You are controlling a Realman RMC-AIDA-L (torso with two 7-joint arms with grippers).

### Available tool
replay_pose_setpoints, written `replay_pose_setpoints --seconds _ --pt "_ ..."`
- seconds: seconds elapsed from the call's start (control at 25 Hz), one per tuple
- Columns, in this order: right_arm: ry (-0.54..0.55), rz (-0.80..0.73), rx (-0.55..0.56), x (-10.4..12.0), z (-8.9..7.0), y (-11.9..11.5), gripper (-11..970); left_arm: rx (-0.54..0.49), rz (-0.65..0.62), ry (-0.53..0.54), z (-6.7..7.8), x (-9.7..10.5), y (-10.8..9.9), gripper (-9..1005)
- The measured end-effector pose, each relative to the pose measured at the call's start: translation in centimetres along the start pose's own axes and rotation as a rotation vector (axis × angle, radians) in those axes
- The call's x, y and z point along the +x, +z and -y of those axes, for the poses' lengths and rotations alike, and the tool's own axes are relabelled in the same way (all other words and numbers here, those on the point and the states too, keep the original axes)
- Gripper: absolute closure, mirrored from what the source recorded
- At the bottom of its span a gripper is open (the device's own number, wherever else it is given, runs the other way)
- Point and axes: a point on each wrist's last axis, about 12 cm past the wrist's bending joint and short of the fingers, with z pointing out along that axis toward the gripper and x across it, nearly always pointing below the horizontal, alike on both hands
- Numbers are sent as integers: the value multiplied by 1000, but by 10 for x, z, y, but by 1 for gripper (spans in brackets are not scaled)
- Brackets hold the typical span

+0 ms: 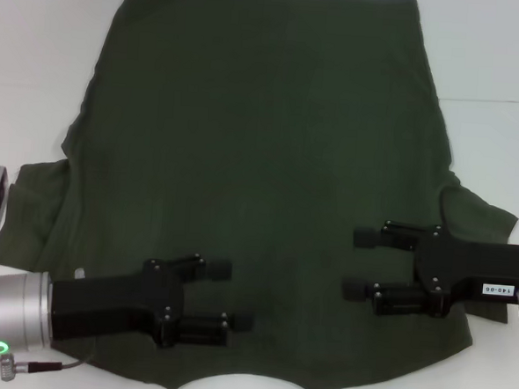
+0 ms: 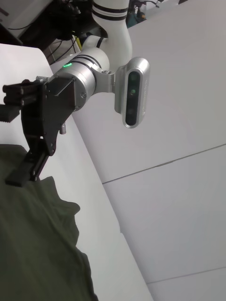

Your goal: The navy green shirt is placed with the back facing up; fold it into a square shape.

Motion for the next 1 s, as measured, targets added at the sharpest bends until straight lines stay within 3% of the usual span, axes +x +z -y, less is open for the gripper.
replay_pose_setpoints --seconds 0.68,0.76,1.0 --pt "-9 19 -9 -4 1 5 47 -90 92 -27 -8 -6 -14 49" --pt "-4 25 -10 -4 0 5 47 -197 173 -68 -17 -8 -28 49" --pt "22 55 1 -1 1 8 48 -370 237 -152 -33 -5 -45 49"
